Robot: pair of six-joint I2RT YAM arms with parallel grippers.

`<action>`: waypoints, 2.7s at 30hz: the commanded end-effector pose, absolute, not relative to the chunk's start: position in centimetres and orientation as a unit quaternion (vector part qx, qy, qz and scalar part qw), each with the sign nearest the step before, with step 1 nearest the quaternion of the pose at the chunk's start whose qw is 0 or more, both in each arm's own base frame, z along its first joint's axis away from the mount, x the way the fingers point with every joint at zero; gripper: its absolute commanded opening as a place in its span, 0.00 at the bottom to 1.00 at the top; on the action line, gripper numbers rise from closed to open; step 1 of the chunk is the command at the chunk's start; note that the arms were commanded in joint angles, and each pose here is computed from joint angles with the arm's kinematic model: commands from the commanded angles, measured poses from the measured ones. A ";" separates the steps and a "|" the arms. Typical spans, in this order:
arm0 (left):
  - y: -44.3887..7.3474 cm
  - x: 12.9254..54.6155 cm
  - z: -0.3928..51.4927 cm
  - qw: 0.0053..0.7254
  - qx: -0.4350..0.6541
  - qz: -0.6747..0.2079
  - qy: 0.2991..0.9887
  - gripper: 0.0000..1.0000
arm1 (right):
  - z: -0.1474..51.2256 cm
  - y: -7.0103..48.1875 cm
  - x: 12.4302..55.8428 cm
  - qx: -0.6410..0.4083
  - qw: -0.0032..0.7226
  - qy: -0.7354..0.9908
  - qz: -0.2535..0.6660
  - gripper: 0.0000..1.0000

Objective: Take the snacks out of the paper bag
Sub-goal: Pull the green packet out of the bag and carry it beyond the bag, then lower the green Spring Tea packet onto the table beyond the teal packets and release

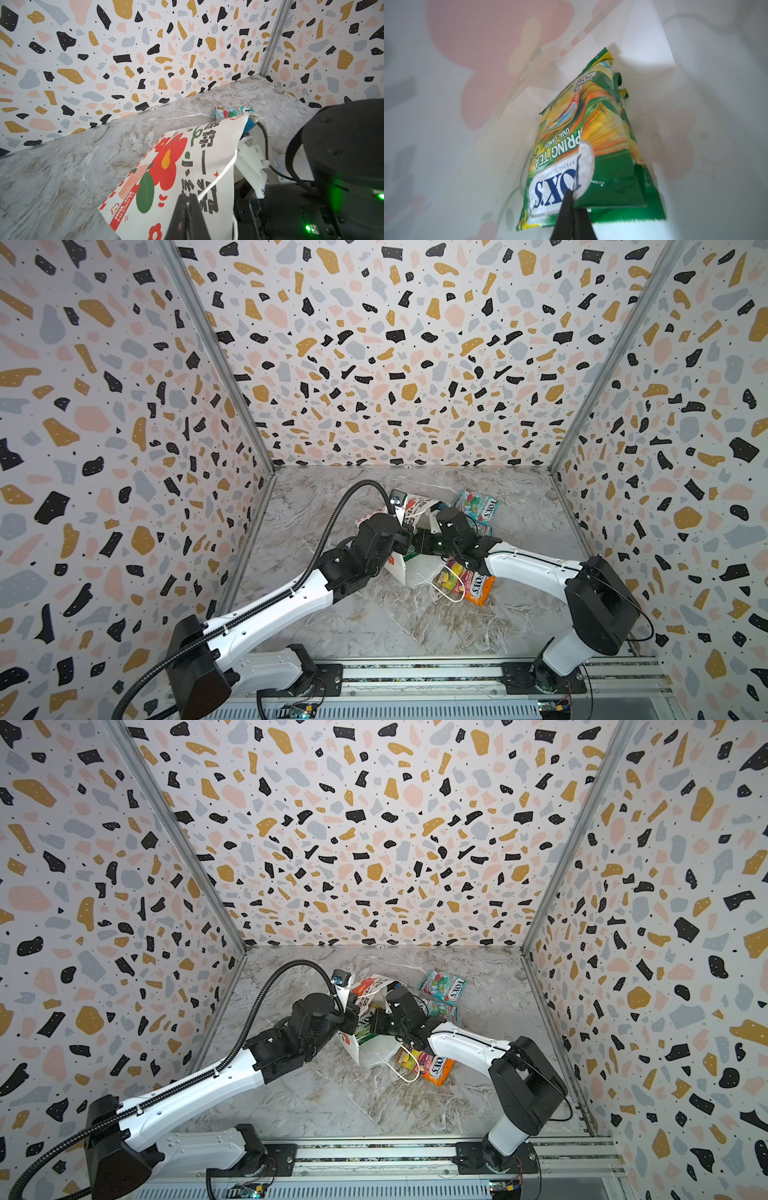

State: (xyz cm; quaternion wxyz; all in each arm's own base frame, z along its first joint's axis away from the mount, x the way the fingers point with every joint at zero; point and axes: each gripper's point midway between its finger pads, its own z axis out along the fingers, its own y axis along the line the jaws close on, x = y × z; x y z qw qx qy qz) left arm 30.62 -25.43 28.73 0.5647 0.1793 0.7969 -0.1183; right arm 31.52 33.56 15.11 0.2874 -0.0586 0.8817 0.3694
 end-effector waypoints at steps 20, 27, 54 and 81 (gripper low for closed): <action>-24.7 31.0 30.4 0.584 0.153 -0.114 0.789 0.00 | 25.3 29.2 24.3 -0.230 0.374 0.815 0.379 0.00; -24.7 31.0 30.4 0.584 0.153 -0.115 0.789 0.00 | 28.7 27.7 23.0 -0.255 0.407 0.796 0.369 0.00; -24.9 31.0 30.3 0.582 0.156 -0.116 0.790 0.00 | 37.6 14.4 25.2 -0.108 0.548 0.812 0.167 0.00; -24.9 30.9 30.5 0.583 0.155 -0.122 0.788 0.00 | 26.9 -0.6 41.9 0.043 0.560 0.811 0.165 0.00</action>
